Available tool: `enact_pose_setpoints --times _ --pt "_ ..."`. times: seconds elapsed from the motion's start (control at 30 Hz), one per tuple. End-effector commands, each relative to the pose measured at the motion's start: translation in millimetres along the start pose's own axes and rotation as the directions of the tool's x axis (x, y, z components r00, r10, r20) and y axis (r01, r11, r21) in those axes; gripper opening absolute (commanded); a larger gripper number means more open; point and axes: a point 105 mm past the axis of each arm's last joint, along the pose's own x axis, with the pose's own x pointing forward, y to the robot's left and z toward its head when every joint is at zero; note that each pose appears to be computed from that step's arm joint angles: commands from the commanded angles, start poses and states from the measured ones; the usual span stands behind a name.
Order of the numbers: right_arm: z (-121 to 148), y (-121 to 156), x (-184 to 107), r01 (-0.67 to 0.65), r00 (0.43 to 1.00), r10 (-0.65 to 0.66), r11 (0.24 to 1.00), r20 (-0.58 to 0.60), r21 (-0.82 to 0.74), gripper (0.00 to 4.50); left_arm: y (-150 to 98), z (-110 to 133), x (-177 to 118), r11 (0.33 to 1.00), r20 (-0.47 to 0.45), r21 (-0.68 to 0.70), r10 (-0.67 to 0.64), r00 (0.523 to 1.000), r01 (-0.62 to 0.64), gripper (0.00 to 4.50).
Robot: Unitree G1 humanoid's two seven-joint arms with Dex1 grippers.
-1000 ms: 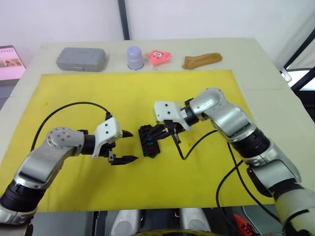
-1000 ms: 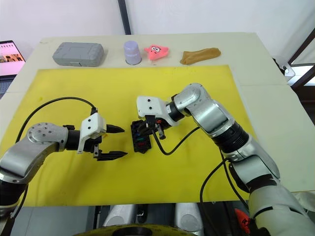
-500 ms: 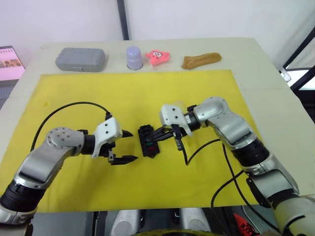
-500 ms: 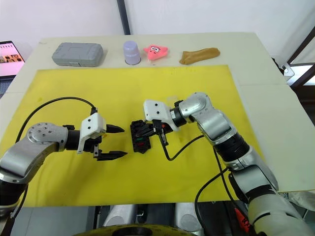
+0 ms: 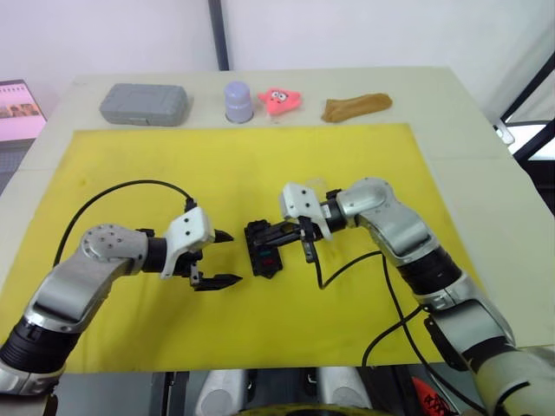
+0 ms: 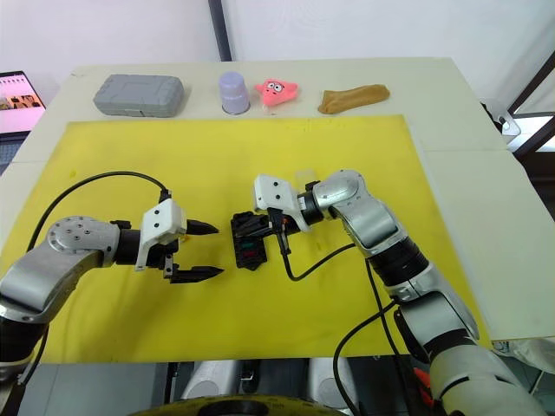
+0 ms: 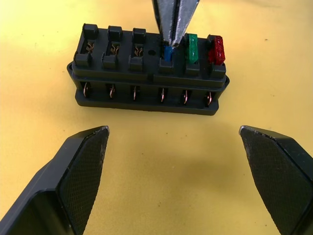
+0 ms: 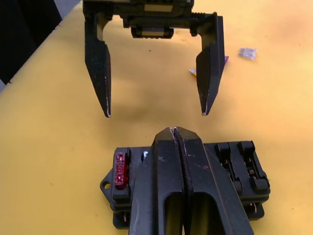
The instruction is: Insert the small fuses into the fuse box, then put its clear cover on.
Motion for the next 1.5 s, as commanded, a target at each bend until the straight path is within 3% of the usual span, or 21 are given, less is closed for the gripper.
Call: enact_pose_setpoints --times 0.03,0.23,0.53,0.7,0.77,0.87,1.03,1.33,1.43,1.5 --pt "-13 1 4 -0.005 0.999 0.004 1.0 -0.04 -0.018 0.02 3 9 -5 0.999 0.009 0.048 0.018 1.0 -0.019 4.5" --pt "-43 3 6 -0.009 0.991 0.009 1.0 -0.135 0.002 0.02 3 9 -5 0.999 0.008 0.05 0.02 1.0 -0.02 4.5" --pt "-58 7 6 -0.033 0.978 0.025 0.999 -0.207 -0.037 0.02 3 9 -6 0.998 0.008 0.052 0.019 1.0 -0.02 4.5" --pt "-27 -3 0 0.006 0.996 -0.009 0.999 -0.093 -0.041 0.02 5 12 -7 0.998 0.024 0.052 0.025 0.999 -0.026 4.5" --pt "1 -12 -10 0.046 0.999 -0.046 0.999 0.009 -0.022 0.02 9 23 -10 0.999 0.077 0.035 0.033 0.996 -0.035 4.5" --pt "16 -16 -19 0.069 0.996 -0.069 0.998 0.052 -0.01 0.02 11 33 -15 0.999 0.125 0.015 0.034 0.992 -0.036 4.5" --pt "29 -29 -58 0.22 0.971 -0.215 0.975 0.106 -0.039 0.02 28 36 -51 0.992 0.125 -0.015 0.123 0.985 -0.122 4.5" --pt "4 -20 -132 0.305 0.95 -0.308 0.95 -0.047 -0.065 0.02 42 -4 -131 0.938 -0.06 -0.14 0.313 0.948 -0.319 4.5" --pt "-8 -14 -165 0.354 0.926 -0.356 0.935 -0.124 -0.04 0.88 44 -26 -172 0.881 -0.144 -0.18 0.416 0.898 -0.437 4.5" --pt "-14 -13 -185 0.395 0.904 -0.394 0.918 -0.167 -0.028 1.8 43 -38 -197 0.844 -0.19 -0.192 0.469 0.862 -0.501 4.5"
